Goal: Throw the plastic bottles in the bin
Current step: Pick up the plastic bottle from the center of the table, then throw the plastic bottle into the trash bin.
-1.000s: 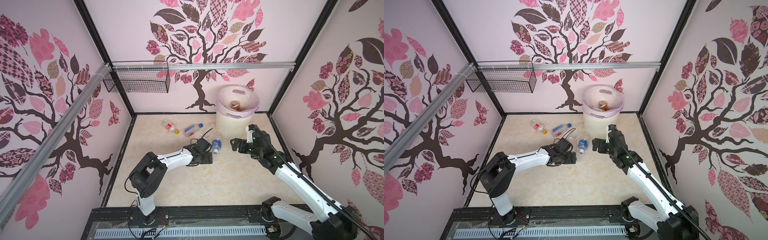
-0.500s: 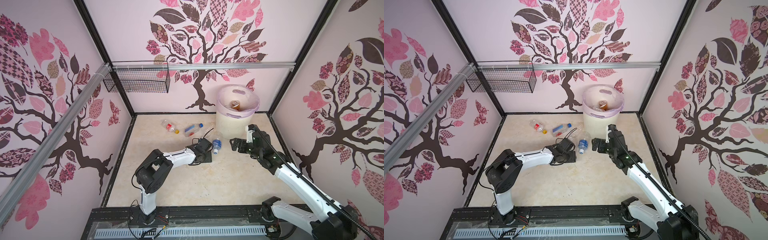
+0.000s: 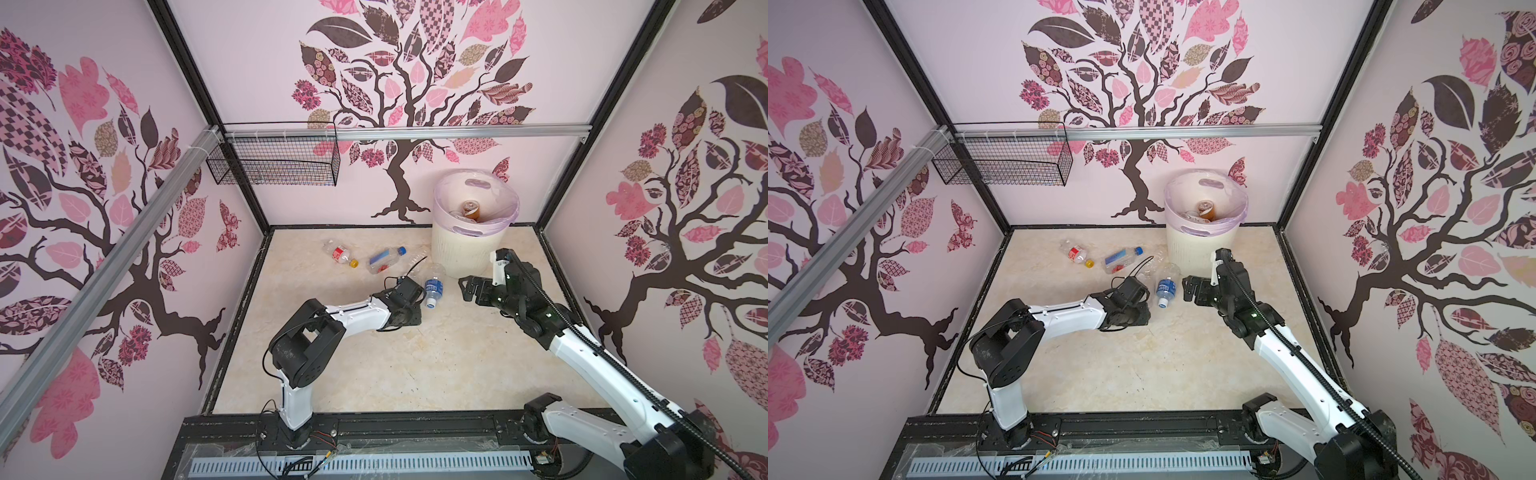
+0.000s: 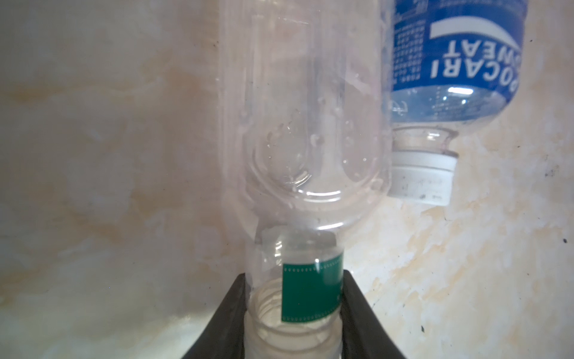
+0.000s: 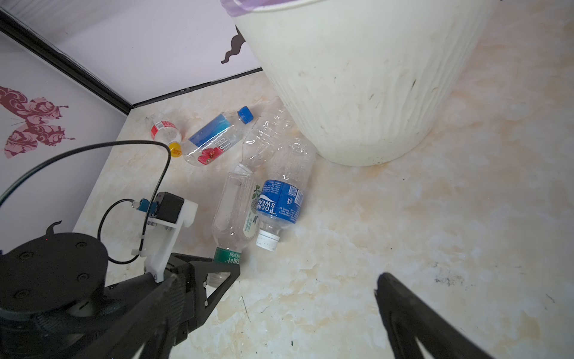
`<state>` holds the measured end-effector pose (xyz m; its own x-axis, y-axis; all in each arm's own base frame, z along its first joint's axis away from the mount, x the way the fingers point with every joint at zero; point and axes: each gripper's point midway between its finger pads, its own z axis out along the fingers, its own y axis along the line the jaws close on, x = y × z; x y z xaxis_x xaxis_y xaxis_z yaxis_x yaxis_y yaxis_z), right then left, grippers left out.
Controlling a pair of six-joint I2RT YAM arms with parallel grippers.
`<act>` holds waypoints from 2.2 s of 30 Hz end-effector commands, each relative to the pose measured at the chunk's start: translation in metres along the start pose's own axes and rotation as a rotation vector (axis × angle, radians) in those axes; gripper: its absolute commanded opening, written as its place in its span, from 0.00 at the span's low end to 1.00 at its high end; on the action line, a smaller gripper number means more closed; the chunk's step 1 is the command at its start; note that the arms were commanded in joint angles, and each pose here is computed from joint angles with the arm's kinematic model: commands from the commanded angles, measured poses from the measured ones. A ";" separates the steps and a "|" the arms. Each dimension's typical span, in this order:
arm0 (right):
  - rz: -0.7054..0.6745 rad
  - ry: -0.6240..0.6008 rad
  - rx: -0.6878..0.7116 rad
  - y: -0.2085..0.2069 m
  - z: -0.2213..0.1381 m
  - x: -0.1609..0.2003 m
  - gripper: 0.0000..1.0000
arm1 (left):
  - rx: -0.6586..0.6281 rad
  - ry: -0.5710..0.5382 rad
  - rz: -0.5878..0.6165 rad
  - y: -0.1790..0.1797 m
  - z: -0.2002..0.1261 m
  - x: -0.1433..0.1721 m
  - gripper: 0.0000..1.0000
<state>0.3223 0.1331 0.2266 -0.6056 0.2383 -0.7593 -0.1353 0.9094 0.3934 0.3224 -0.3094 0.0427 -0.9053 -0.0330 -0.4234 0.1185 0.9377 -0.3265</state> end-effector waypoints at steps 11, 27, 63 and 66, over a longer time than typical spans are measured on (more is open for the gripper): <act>0.100 0.073 -0.184 0.035 0.006 0.005 0.99 | 0.212 -0.181 0.079 -0.025 -0.071 -0.017 0.31; 0.165 0.117 -0.427 0.112 0.029 -0.025 0.99 | 0.375 -0.321 0.147 -0.052 -0.139 -0.018 0.31; 0.132 0.128 -0.476 0.139 0.051 -0.032 0.44 | 0.367 -0.360 0.155 -0.053 -0.163 -0.010 0.70; 0.091 0.108 -0.445 0.138 0.051 -0.041 0.43 | 0.354 -0.403 0.150 -0.048 -0.174 -0.015 0.85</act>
<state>0.3599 0.2679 0.2541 -0.7692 0.2561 -0.5854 -0.3307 0.6244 0.7077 0.2598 -0.3058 0.2066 -0.6776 -0.0839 -0.7306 0.4372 0.7529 -0.4919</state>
